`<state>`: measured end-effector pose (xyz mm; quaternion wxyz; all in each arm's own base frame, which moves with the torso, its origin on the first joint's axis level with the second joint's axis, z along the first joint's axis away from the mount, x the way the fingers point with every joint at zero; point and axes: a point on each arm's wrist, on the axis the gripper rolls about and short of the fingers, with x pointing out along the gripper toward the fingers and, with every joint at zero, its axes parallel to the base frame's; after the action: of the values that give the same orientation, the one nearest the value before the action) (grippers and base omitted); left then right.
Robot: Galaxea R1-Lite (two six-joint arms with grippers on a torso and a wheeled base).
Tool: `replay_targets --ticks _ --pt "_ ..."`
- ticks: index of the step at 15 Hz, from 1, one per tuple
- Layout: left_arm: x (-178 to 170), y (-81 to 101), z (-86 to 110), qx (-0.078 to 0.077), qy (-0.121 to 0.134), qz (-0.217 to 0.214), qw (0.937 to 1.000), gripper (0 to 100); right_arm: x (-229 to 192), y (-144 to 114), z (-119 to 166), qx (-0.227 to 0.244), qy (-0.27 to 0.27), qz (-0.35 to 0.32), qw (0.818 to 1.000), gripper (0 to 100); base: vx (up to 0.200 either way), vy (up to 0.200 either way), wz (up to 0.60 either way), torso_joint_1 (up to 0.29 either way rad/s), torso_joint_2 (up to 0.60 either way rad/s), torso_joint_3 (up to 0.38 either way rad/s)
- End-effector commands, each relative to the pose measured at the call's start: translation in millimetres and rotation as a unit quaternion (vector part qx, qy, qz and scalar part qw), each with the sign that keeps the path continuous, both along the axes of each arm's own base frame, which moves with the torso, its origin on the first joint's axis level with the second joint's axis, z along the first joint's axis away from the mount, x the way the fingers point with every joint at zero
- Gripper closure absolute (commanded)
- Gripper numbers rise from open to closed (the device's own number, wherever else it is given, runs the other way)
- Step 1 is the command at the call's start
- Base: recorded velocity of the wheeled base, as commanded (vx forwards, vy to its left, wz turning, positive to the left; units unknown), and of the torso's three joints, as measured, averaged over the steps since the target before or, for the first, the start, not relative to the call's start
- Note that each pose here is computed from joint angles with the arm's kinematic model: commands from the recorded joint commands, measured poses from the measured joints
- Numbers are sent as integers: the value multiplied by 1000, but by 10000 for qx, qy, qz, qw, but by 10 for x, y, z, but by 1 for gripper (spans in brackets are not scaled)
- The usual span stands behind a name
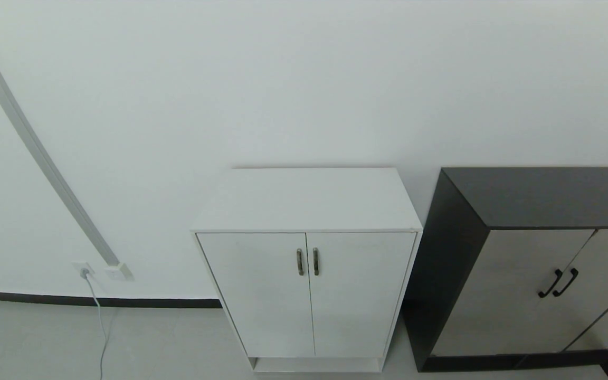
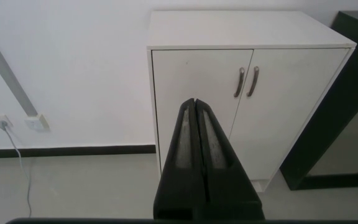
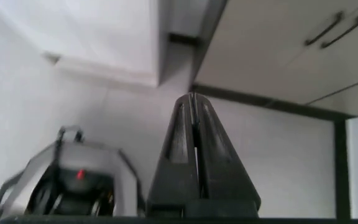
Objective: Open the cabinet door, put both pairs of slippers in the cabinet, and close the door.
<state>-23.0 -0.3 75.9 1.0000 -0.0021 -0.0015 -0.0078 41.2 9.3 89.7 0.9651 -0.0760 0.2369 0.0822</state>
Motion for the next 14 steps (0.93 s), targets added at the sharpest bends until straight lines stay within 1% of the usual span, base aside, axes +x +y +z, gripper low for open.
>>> replay_targets --ticks 1,4,5,6,7,9,11,13,14 --pt "1 0 0 -2 7 1 10000 100 -234 -53 -66 225 -281 361 9987 100 0 0 0 0 0 0" --pt "1 0 0 -2 7 9 10000 100 -310 -69 -79 360 -458 516 9970 100 0 0 0 0 0 0" --pt "1 0 0 -2 7 1 10000 100 -344 -69 -115 471 -399 750 9953 100 0 0 0 0 0 0" --pt "1 0 0 -2 7 1 10000 100 -350 -68 -110 568 -418 822 9941 100 0 0 0 0 0 0" --pt "1 0 0 -2 7 1 10000 100 -354 -70 -114 607 -426 758 9944 100 0 0 0 0 0 0" --pt "1 0 0 -2 7 9 10000 100 -380 -81 -111 647 -628 471 9948 100 0 0 0 0 0 0" --pt "1 0 0 -17 7 9 10000 100 -438 -94 -110 675 -1037 -36 9923 100 0 0 0 0 0 0" --pt "1 0 0 -17 7 9 10000 100 -490 -99 -114 693 -1378 -270 9877 100 0 0 0 0 0 0" --pt "1 0 0 -17 7 9 10000 100 -538 -96 -116 684 -1706 -547 9814 100 0 0 0 0 0 0"
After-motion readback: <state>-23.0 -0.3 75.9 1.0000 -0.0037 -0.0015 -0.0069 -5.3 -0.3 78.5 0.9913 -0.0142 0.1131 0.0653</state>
